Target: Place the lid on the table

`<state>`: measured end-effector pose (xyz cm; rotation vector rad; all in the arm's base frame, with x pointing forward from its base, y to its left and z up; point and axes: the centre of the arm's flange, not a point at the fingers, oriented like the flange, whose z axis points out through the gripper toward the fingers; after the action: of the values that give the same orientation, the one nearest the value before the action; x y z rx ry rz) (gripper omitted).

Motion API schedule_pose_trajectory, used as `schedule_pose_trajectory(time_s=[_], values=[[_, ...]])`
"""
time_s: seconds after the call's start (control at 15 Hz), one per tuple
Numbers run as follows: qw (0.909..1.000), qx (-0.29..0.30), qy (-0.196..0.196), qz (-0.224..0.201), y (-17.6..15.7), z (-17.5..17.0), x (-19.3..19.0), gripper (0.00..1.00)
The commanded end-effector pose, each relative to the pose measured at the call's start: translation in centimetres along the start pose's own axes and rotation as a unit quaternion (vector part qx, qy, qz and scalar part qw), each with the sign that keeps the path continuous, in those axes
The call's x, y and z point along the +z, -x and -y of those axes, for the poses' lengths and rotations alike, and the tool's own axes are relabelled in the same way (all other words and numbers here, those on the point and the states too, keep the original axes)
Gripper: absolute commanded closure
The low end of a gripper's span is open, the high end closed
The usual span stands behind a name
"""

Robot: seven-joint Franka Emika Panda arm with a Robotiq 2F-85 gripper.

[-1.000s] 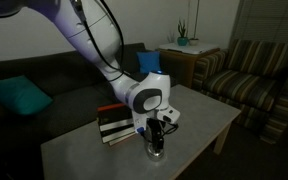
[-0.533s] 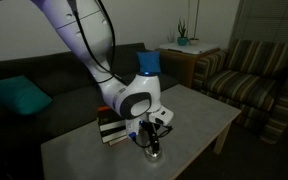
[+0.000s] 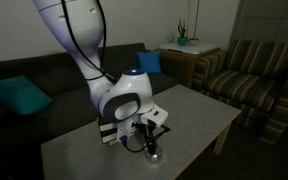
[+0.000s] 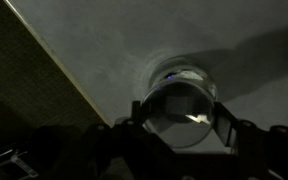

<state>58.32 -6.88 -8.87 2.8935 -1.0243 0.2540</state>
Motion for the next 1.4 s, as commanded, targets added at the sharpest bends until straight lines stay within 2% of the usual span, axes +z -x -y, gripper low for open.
schedule_pose_trajectory(time_s=[0.0,0.33,0.53,0.87,1.07,1.33], values=[[0.9981,-0.046,0.002,0.04,1.3,-0.8,-1.7,0.55],[0.986,-0.119,-0.005,0.117,2.3,0.9,1.2,0.55],[0.9837,-0.105,0.012,0.146,1.4,2.0,4.3,0.55],[0.983,-0.069,0.032,0.167,-1.4,2.8,10.0,0.55],[0.9785,-0.061,0.034,0.194,-1.9,2.7,12.6,0.55],[0.9712,-0.06,0.031,0.228,-2.3,2.5,12.0,0.55]])
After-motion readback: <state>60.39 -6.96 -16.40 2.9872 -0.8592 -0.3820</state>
